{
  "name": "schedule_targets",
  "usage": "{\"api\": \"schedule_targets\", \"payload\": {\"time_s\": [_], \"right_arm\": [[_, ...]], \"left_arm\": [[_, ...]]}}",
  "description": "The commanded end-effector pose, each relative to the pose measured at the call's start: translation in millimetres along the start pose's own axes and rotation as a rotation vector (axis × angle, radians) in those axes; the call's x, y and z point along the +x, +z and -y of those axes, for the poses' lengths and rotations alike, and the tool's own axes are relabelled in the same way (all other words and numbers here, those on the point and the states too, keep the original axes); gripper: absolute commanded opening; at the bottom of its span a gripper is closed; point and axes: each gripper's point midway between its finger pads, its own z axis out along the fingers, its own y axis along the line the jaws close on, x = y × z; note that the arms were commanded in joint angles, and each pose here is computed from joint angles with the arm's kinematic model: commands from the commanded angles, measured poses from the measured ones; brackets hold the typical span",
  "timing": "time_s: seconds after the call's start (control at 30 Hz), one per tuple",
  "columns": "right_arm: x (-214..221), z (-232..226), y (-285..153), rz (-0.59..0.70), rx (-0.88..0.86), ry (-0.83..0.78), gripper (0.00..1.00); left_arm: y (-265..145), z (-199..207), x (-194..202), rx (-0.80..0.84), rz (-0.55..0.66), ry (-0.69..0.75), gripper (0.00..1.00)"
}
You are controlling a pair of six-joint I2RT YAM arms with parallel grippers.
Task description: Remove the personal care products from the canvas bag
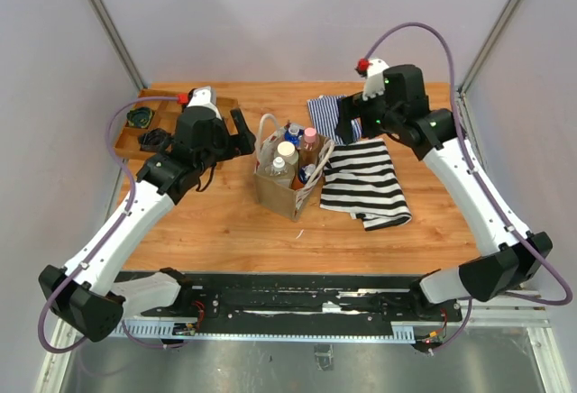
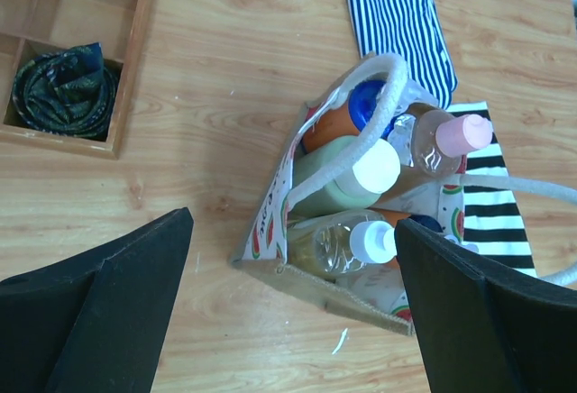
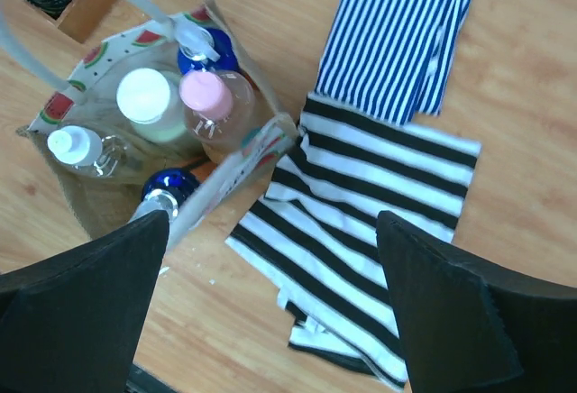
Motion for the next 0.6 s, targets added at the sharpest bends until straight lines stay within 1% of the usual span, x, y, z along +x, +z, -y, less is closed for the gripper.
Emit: {"api": "schedule_targets", "payload": {"time_s": [0.0,0.07,0.17,0.37,0.57], "right_arm": [[-43.4,-29.0,-0.1,0.116,0.038,-0.287,0.98],[-43.3,-36.0,14.2,0.060,-0.002,-0.287,0.99],[-39.7,-48.4,30.3,0.016,-0.063,-0.247,0.99],[-32.9,-55.3,42.7,0.010,-0.085,-0.212,0.99],[-29.8,-52.3,44.1,-0.001,-0.062,-0.202,0.99]], "left_arm": [[6.3,-0.1,7.8,-0.007,-0.016,0.002,1.00],[7.0,-0.1,10.3,-0.008,-0.025,-0.001,1.00],[5.8,-2.3,10.5,-0.016,-0.024,-0.003,1.00],[-1.3,-10.1,2.4,-0.048,0.011,0.017,1.00],[5.1,-14.1,-8.9,-0.096,0.027,0.071,1.00]]}}
